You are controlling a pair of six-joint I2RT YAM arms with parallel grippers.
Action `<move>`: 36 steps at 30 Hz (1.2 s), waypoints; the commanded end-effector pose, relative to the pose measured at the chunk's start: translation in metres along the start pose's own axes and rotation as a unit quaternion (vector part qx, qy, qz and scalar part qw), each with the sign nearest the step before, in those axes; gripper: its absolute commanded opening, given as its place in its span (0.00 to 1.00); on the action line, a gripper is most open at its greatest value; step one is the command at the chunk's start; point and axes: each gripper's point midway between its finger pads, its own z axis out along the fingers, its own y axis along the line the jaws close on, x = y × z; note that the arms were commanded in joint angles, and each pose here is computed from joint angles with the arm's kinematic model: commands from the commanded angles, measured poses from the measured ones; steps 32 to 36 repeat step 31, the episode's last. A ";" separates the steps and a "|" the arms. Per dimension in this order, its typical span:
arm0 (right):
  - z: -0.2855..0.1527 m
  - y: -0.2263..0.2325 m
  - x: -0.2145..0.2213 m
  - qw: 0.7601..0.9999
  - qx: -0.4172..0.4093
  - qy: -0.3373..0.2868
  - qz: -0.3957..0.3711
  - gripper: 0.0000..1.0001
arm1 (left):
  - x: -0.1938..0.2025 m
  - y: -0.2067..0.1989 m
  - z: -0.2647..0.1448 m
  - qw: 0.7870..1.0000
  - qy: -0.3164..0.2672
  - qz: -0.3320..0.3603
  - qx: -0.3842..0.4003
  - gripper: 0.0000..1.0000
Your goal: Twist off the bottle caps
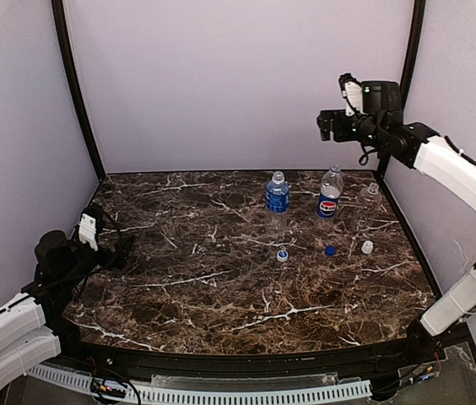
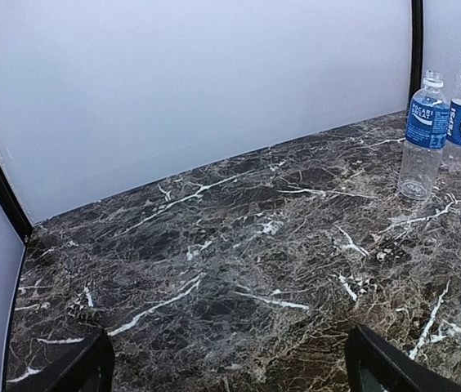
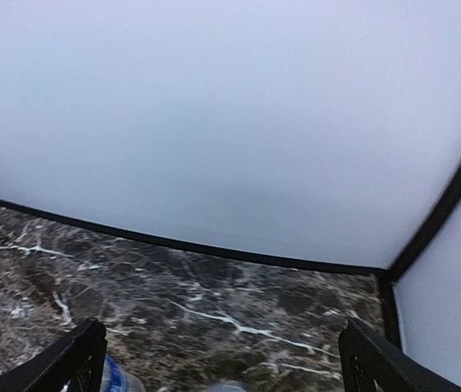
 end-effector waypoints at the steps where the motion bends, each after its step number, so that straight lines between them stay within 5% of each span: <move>1: -0.046 -0.097 0.032 0.990 0.121 0.041 0.054 0.99 | 0.004 0.005 -0.002 1.000 -0.002 -0.012 -0.009 0.99; 8: -0.127 -0.188 0.135 0.956 0.244 0.077 0.140 0.99 | 0.004 0.013 -0.002 0.999 -0.003 -0.021 -0.027 0.99; 15: -0.155 -0.198 0.226 0.945 0.275 0.075 0.163 0.99 | 0.006 0.023 -0.004 0.998 -0.004 -0.027 -0.053 0.99; 18: -0.160 -0.200 0.247 0.937 0.294 0.042 0.186 0.99 | 0.009 0.029 -0.005 0.998 -0.002 -0.016 -0.061 0.99; 23: -0.186 -0.224 0.286 0.885 0.399 0.002 0.240 0.99 | 0.021 0.047 -0.008 0.995 0.019 -0.009 -0.097 0.99; 36: -0.186 -0.223 0.300 0.875 0.401 -0.014 0.271 0.99 | 0.031 0.059 -0.010 0.993 0.037 -0.017 -0.114 0.99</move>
